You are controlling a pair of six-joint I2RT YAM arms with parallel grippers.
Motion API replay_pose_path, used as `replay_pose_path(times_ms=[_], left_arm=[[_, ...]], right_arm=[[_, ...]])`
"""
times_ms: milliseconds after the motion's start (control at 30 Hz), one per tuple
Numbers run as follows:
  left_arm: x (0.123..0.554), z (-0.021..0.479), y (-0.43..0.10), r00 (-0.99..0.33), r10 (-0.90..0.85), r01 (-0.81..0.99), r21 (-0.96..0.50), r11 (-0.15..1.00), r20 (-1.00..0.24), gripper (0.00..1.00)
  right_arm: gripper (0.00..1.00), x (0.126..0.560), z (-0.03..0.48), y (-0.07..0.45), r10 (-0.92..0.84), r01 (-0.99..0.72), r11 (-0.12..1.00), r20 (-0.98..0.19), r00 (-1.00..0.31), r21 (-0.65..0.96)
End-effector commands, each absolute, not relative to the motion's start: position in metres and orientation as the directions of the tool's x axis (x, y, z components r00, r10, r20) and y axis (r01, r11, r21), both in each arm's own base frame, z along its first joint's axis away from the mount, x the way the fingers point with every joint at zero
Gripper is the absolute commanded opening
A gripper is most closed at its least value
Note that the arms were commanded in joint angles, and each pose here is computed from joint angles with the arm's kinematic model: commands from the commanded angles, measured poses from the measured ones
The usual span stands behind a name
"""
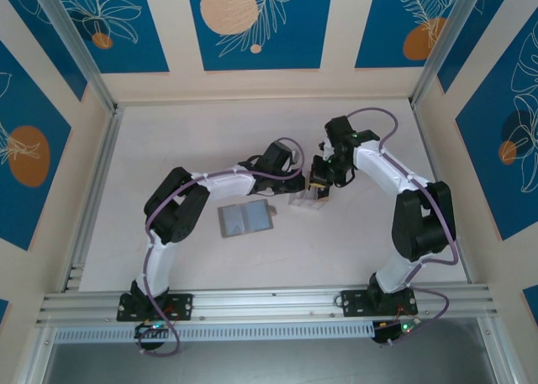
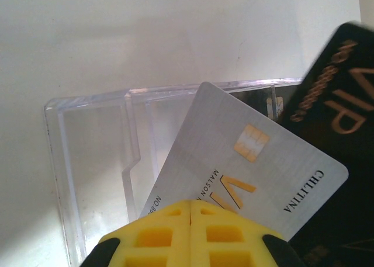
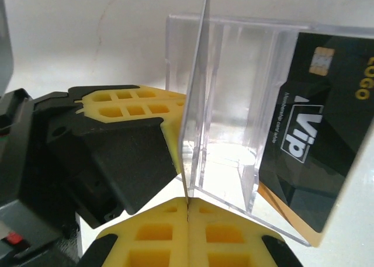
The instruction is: Put the credit cards into the card holder
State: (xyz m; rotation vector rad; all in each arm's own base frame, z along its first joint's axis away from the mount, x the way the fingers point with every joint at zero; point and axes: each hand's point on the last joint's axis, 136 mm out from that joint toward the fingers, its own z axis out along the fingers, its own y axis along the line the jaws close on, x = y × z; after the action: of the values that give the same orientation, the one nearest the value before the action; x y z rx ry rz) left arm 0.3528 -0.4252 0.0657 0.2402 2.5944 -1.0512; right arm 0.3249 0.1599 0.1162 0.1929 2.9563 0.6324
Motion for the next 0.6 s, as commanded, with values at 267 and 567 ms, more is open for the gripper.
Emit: replay_pose_path(times_ms=[267, 567], left_arm=[[0.348, 0.070, -0.415, -0.930, 0.046, 0.284, -0.631, 0.722, -0.365, 0.04], [0.352, 0.078, -0.429, -0.927, 0.054, 0.299, -0.647, 0.702, -0.370, 0.04]], right_arm=[[0.00, 0.315, 0.104, 0.153, 0.146, 0.123, 0.901, -0.022, -0.989, 0.417], [0.00, 0.313, 0.101, 0.151, 0.142, 0.124, 0.903, -0.014, -0.990, 0.412]])
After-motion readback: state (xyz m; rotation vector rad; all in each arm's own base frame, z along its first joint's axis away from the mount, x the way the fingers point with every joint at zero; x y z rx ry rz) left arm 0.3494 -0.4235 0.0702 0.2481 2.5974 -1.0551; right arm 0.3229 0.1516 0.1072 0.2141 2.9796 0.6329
